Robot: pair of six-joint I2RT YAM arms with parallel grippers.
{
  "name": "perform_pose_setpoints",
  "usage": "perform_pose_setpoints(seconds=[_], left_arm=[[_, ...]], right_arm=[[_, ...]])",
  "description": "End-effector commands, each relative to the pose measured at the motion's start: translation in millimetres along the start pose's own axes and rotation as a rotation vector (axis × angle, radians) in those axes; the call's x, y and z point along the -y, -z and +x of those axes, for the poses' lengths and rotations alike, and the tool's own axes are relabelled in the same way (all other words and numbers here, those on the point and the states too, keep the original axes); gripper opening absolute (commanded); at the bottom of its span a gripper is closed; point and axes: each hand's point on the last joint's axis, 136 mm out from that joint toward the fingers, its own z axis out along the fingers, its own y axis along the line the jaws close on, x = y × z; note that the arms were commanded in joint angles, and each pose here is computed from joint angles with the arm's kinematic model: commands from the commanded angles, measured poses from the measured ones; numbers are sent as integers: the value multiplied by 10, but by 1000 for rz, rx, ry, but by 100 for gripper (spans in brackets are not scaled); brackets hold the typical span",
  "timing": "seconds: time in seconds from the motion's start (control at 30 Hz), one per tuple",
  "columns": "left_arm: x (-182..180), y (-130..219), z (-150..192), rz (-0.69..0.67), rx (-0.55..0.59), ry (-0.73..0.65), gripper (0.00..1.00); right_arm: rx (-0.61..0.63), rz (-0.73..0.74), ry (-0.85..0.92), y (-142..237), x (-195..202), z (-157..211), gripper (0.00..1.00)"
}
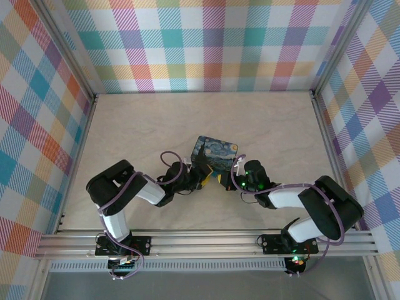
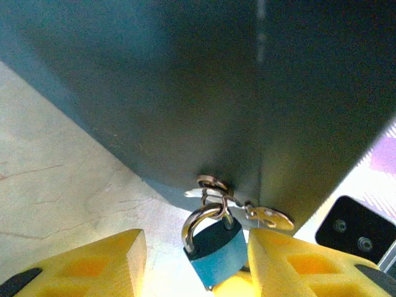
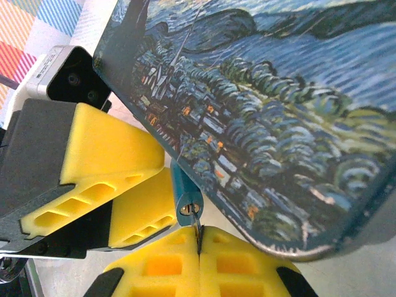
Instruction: Unlock a padlock with a key
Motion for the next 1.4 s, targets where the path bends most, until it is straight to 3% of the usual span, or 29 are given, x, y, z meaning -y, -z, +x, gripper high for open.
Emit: perform_pose_setpoints(seconds=[0.0, 0.8, 1.1, 1.27, 1.37], left_arm=[[253, -72, 13, 94, 13, 0, 46], [188, -202, 18, 79, 14, 23, 17], [154, -148, 8, 40, 25, 25, 2], [155, -133, 7, 31, 24, 26, 0], [164, -132, 16, 34, 20, 26, 0]], right_arm=[[5, -30, -2, 14, -81, -8, 0], [-32, -155, -91, -21, -366, -43, 0], [0, 28, 40, 212, -160, -87, 14], [-4, 101, 151, 363, -139, -141, 21], [-2, 127, 209, 430, -163, -204, 31]])
